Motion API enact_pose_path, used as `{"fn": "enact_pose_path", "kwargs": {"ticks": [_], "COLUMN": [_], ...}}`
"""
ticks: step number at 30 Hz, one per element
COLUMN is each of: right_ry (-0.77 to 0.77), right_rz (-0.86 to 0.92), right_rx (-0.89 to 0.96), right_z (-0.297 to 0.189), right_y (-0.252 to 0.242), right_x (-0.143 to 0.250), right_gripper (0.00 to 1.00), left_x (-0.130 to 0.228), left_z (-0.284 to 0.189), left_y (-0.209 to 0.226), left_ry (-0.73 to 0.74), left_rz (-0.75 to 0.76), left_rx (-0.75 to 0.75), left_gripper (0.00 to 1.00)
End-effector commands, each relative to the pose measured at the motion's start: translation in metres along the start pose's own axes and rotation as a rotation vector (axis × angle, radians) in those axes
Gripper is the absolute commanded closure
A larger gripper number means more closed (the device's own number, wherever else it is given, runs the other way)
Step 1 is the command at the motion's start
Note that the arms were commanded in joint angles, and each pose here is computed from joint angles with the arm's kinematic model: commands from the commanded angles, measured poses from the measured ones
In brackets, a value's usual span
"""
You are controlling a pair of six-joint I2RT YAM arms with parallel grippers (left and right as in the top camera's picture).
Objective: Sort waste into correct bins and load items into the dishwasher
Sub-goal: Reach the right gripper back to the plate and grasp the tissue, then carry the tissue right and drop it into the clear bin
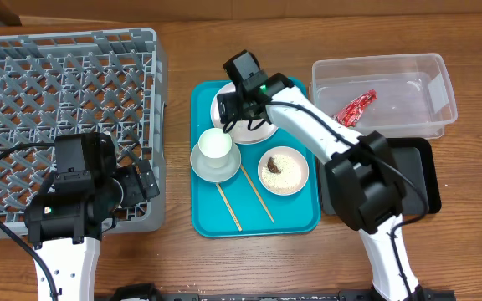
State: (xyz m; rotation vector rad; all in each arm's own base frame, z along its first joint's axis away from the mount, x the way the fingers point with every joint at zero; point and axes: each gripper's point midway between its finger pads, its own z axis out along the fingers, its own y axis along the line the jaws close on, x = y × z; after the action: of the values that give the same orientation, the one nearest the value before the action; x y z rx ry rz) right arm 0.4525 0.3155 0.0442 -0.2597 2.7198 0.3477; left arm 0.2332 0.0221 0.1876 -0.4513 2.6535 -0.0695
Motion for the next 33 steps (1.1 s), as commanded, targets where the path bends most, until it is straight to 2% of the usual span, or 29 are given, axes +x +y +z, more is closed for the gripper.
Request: {"fn": "enact_pose_path", "kwargs": {"ticks": [1, 3, 4, 8, 9, 18, 23, 28, 31, 33], "right_ry": [0.024, 0.024, 0.026, 0.050, 0.051, -0.123, -0.150, -0.043, 0.003, 0.024], "right_rz": [-0.009, -0.009, -0.009, 0.007, 0.013, 0.137, 0.257, 0.449, 0.507, 0.528], "right_rx": [0.024, 0.024, 0.026, 0.045, 0.048, 0.049, 0.106, 0.197, 0.227, 0.238], "right_z": [0.014, 0.014, 0.013, 0.000, -0.005, -0.132, -0.189, -0.195, -0.187, -0.181], "right_y": [-0.002, -0.002, -0.002, -0.011, -0.014, -0.064, -0.125, -0.197, -0.225, -0.235], "right_x": [0.010, 0.010, 0.010, 0.007, 0.004, -0.062, -0.063, -0.033, -0.016, -0.008], "right_gripper": [0.35, 0.47, 0.59, 0.93, 0.96, 0.96, 0.96, 0.96, 0.96, 0.87], "left_x": [-0.007, -0.007, -0.007, -0.007, -0.007, -0.007, -0.007, -0.008, -0.008, -0.008], "left_z": [-0.005, -0.005, -0.005, -0.005, -0.005, -0.005, -0.005, -0.005, -0.005, -0.005], "left_y": [0.001, 0.001, 0.001, 0.001, 0.001, 0.001, 0.001, 0.000, 0.000, 0.000], "left_ry": [-0.023, -0.023, -0.023, -0.022, -0.022, -0.023, -0.024, -0.026, -0.026, -0.026], "left_rz": [-0.007, -0.006, -0.007, -0.007, -0.007, -0.007, -0.006, -0.006, -0.007, -0.007], "left_rx": [-0.003, -0.003, -0.003, -0.003, -0.003, -0.003, -0.003, -0.003, -0.003, -0.002], "left_gripper": [0.00, 0.00, 0.00, 0.00, 0.00, 0.00, 0.00, 0.00, 0.00, 0.00]}}
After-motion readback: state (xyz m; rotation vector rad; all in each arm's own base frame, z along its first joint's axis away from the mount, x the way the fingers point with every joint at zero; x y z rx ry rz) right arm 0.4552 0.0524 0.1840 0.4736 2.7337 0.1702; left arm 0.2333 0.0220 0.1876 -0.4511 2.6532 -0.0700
